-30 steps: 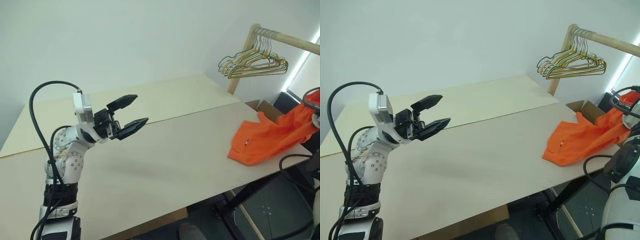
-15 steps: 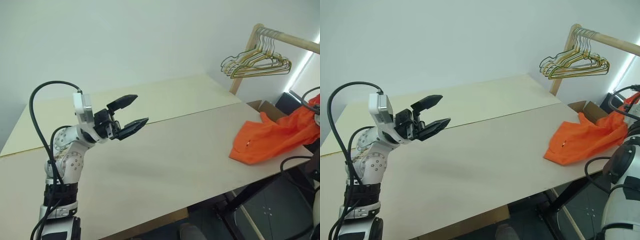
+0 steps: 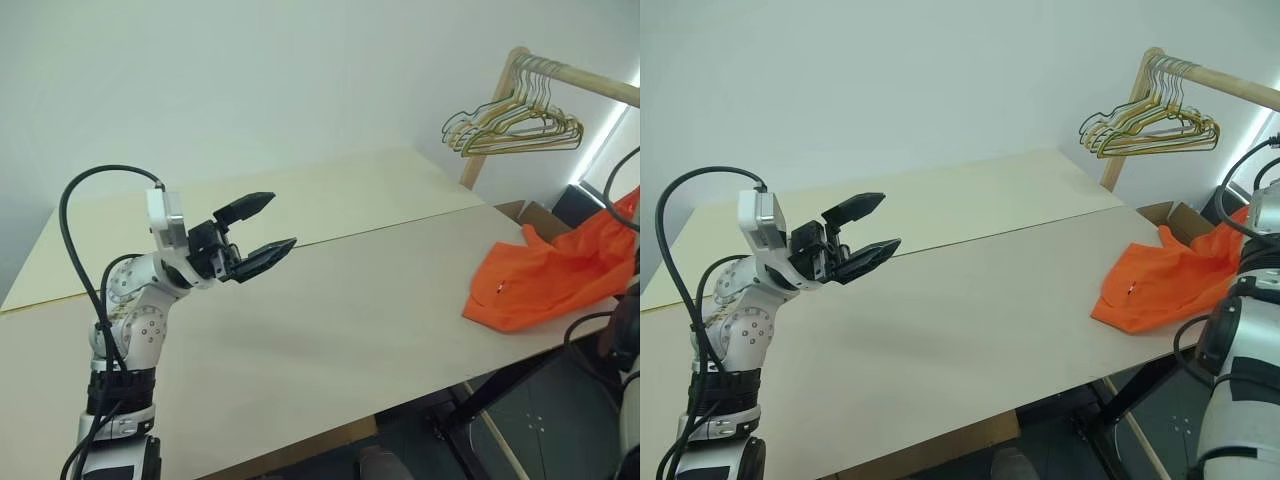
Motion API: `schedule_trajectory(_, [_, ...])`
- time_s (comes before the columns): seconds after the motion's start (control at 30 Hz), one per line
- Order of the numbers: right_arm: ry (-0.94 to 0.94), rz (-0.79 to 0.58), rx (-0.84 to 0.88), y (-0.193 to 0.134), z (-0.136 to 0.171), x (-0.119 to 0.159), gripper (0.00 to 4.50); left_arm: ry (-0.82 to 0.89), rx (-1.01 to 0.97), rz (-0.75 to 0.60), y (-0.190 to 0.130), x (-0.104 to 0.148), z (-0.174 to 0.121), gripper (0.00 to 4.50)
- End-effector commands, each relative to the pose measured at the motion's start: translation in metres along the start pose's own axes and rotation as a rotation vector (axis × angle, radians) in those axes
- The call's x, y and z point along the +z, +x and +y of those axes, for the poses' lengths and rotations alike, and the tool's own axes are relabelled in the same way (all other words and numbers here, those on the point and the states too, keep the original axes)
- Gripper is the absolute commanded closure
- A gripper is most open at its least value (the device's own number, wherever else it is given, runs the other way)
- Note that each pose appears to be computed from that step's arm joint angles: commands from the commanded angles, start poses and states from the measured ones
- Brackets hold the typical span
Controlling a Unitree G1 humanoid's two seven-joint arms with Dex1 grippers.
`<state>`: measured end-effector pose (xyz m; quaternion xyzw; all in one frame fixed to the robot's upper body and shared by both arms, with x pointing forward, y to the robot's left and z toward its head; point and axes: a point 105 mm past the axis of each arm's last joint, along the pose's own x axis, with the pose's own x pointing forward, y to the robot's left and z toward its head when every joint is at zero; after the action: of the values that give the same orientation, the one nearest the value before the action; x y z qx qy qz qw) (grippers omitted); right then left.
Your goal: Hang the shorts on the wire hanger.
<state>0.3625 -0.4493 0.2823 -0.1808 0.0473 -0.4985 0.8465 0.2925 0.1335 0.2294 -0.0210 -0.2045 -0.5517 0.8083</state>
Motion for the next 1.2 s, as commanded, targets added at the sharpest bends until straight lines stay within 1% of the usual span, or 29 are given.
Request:
schedule_trajectory(0.03, [0.046,-0.270,-0.015,-0.012,-0.005,0.054,0.05,0.057,-0.005,-0.027,-0.003,0.016,0.001,0.00])
schedule_trajectory(0.1, [0.001,-0.345,-0.043,-0.017,-0.005,0.062,0.05,0.062,-0.001,-0.019,-0.005,0.018,0.001,0.00])
schedule_trajectory(0.13, [-0.008,-0.361,-0.049,-0.018,-0.005,0.064,0.05,0.064,-0.001,-0.017,-0.006,0.019,0.001,0.00])
schedule_trajectory(0.27, [-0.049,-0.515,0.102,-0.040,0.027,0.085,0.05,0.077,0.019,-0.012,-0.011,0.024,0.000,0.00])
schedule_trajectory(0.4, [-0.191,-0.692,0.372,-0.078,0.079,0.100,0.05,0.086,0.056,0.009,-0.019,0.023,-0.004,0.00])
schedule_trajectory(0.43, [-0.198,-0.729,0.455,-0.090,0.091,0.102,0.05,0.088,0.066,0.015,-0.021,0.022,-0.005,0.00])
schedule_trajectory(0.5, [-0.216,-0.788,0.681,-0.119,0.120,0.103,0.05,0.094,0.092,0.032,-0.027,0.021,-0.006,0.00])
schedule_trajectory(0.53, [-0.216,-0.812,0.777,-0.133,0.131,0.102,0.05,0.096,0.108,0.041,-0.030,0.020,-0.006,0.00])
schedule_trajectory(0.6, [-0.231,-0.835,0.912,-0.152,0.145,0.097,0.05,0.097,0.125,0.056,-0.035,0.019,-0.006,0.00])
schedule_trajectory(0.7, [-0.343,-0.893,1.187,-0.196,0.172,0.074,0.05,0.108,0.177,0.124,-0.047,0.012,-0.005,0.00])
schedule_trajectory(0.73, [-0.372,-0.900,1.260,-0.208,0.177,0.066,0.05,0.112,0.187,0.142,-0.050,0.011,-0.005,0.00])
schedule_trajectory(0.8, [-0.397,-0.899,1.348,-0.221,0.182,0.057,0.05,0.116,0.206,0.170,-0.054,0.009,-0.006,0.00])
schedule_trajectory(0.97, [-0.447,-0.871,1.526,-0.246,0.188,0.037,0.05,0.113,0.256,0.253,-0.065,0.001,-0.006,0.00])
schedule_trajectory(1.2, [-0.485,-0.755,1.750,-0.261,0.185,0.010,0.05,0.101,0.309,0.320,-0.080,-0.008,-0.012,0.00])
